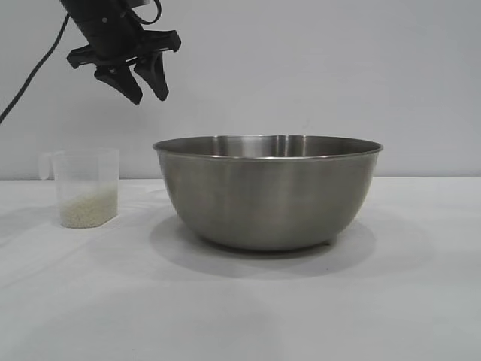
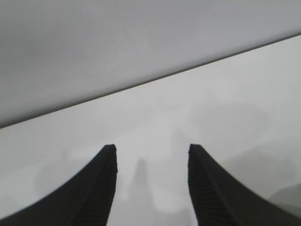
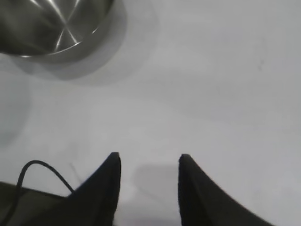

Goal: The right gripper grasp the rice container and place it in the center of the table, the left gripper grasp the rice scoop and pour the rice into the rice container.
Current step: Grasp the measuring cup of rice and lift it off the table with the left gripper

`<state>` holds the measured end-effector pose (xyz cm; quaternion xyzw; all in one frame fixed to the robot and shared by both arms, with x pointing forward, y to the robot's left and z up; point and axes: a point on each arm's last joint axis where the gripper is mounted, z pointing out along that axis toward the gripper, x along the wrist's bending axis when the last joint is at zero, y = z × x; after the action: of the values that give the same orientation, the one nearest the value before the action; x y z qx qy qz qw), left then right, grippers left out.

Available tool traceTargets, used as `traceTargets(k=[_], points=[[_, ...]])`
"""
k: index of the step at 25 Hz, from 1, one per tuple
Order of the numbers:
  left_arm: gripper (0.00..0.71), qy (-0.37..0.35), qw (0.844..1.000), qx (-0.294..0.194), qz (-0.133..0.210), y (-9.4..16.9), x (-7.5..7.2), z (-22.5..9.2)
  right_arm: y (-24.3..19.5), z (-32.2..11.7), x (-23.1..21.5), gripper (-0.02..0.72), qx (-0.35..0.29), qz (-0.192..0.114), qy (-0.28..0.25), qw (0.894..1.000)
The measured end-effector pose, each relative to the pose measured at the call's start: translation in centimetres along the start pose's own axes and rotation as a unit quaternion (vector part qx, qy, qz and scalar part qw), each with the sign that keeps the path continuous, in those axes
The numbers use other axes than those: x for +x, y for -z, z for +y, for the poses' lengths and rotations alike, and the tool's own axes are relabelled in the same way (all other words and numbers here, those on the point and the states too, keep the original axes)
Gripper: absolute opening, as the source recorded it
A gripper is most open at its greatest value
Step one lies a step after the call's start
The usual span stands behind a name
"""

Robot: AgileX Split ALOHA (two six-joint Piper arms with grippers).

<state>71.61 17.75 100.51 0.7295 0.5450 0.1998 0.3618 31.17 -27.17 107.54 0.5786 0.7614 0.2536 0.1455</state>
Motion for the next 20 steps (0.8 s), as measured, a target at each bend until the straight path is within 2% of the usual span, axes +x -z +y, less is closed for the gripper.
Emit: traceTargets(k=[6, 10, 15, 20], points=[[0.302, 0.006, 1.0, -0.006, 0.007, 1.1, 1.0, 0.6, -0.8, -4.3, 0.0, 0.301, -0.001, 0.007, -0.001, 1.0], [0.302, 0.013, 1.0, -0.009, 0.014, 1.8, 2.0, 0.8, 0.1, -5.7, 0.1, 0.301, -0.072, 0.009, 0.003, 0.997], [0.302, 0.013, 1.0, 0.008, 0.01, 2.1, 2.1, 0.7, 1.1, -7.2, 0.1, 0.301, -0.141, 0.007, 0.011, 0.99], [0.302, -0.001, 1.0, 0.025, 0.004, 2.3, 2.0, 0.4, 1.6, -8.1, 0.0, 0.301, -0.177, 0.003, 0.019, 0.984]])
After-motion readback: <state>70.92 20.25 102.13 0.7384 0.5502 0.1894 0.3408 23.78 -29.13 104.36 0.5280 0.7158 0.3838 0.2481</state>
